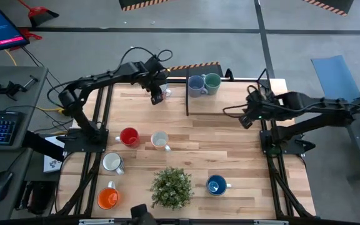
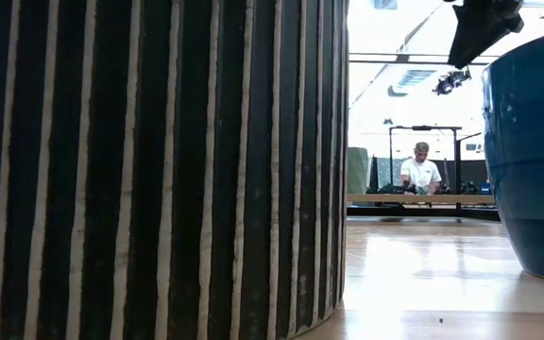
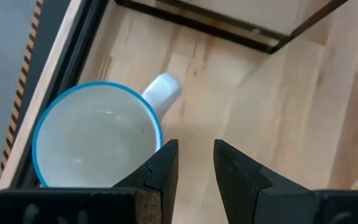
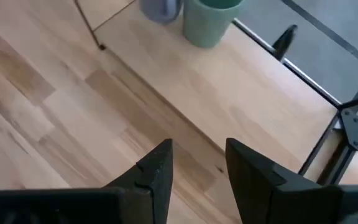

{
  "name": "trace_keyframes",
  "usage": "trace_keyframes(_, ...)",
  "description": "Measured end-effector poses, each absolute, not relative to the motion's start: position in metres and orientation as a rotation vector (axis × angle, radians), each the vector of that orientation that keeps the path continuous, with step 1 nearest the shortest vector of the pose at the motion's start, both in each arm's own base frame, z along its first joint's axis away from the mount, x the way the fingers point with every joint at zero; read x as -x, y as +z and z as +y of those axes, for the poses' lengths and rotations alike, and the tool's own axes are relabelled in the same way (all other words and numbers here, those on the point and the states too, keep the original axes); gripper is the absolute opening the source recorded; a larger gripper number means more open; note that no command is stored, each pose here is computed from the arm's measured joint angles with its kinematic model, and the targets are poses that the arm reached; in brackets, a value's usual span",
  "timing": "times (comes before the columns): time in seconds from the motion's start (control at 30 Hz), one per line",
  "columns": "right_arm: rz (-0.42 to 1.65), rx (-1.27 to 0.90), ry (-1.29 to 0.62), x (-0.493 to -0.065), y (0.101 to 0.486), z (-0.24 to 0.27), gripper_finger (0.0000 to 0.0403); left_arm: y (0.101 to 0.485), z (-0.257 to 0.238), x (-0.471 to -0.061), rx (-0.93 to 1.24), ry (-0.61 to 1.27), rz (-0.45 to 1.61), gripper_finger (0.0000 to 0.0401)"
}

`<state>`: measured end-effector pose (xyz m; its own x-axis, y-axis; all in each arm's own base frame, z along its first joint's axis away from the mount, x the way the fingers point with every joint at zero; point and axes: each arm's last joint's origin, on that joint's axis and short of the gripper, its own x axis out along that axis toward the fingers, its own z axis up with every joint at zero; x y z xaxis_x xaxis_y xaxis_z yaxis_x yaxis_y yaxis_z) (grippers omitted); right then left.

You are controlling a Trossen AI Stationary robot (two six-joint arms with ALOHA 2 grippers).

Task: Place coffee mugs
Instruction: Put the red patterned mug on the shelf

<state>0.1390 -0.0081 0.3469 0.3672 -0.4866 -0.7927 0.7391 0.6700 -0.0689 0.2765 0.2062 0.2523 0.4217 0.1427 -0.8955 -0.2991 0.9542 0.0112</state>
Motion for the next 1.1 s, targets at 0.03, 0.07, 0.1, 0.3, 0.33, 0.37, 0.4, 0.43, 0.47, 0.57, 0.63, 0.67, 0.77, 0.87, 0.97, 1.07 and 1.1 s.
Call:
trace_keyframes(0.03,0.88,-0.325,-0.811,-0.136,0.348,-0.008,0.0126,0.25,0.208,-0.277,0.158,0.281,1.114,0.009)
trace_keyframes(0.07,0.869,-0.327,-0.813,-0.133,0.349,-0.009,0.0126,0.249,0.211,-0.278,0.154,0.292,1.121,0.009)
trace_keyframes(0.1,0.858,-0.33,-0.813,-0.131,0.35,-0.009,0.0126,0.248,0.213,-0.278,0.154,0.3,1.121,0.009)
trace_keyframes(0.3,0.829,-0.335,-0.809,-0.123,0.354,-0.009,0.0126,0.246,0.22,-0.273,0.16,0.332,1.138,0.009)
trace_keyframes(0.33,0.829,-0.333,-0.808,-0.123,0.354,-0.009,0.0126,0.246,0.221,-0.273,0.159,0.34,1.141,0.009)
trace_keyframes(0.37,0.83,-0.331,-0.807,-0.123,0.354,-0.009,0.0126,0.246,0.221,-0.272,0.16,0.34,1.143,0.009)
trace_keyframes(0.4,0.831,-0.328,-0.807,-0.123,0.354,-0.009,0.0126,0.246,0.221,-0.271,0.163,0.338,1.15,0.009)
trace_keyframes(0.43,0.83,-0.324,-0.809,-0.123,0.354,-0.01,0.0126,0.245,0.221,-0.27,0.163,0.334,1.162,0.009)
trace_keyframes(0.47,0.832,-0.318,-0.811,-0.122,0.354,-0.01,0.0126,0.245,0.22,-0.269,0.16,0.325,1.173,0.009)
trace_keyframes(0.57,0.831,-0.313,-0.813,-0.122,0.354,-0.01,0.0126,0.238,0.219,-0.271,0.168,0.306,1.208,0.009)
trace_keyframes(0.63,0.829,-0.31,-0.817,-0.122,0.354,-0.01,0.0126,0.234,0.22,-0.273,0.172,0.301,1.22,0.009)
trace_keyframes(0.67,0.829,-0.31,-0.817,-0.122,0.354,-0.01,0.0126,0.231,0.221,-0.274,0.172,0.301,1.219,0.009)
trace_keyframes(0.77,0.828,-0.314,-0.819,-0.122,0.354,-0.01,0.0126,0.221,0.223,-0.278,0.182,0.295,1.238,0.009)
trace_keyframes(0.87,0.825,-0.323,-0.823,-0.122,0.354,-0.01,0.0126,0.214,0.225,-0.283,0.184,0.293,1.243,0.009)
trace_keyframes(0.97,0.827,-0.327,-0.823,-0.122,0.354,-0.01,0.0126,0.207,0.226,-0.286,0.186,0.288,1.251,0.009)
trace_keyframes(1.07,0.823,-0.337,-0.828,-0.122,0.354,-0.01,0.0126,0.2,0.226,-0.288,0.194,0.278,1.271,0.009)
trace_keyframes(1.1,0.823,-0.337,-0.828,-0.122,0.354,-0.01,0.0126,0.2,0.226,-0.289,0.193,0.276,1.272,0.009)
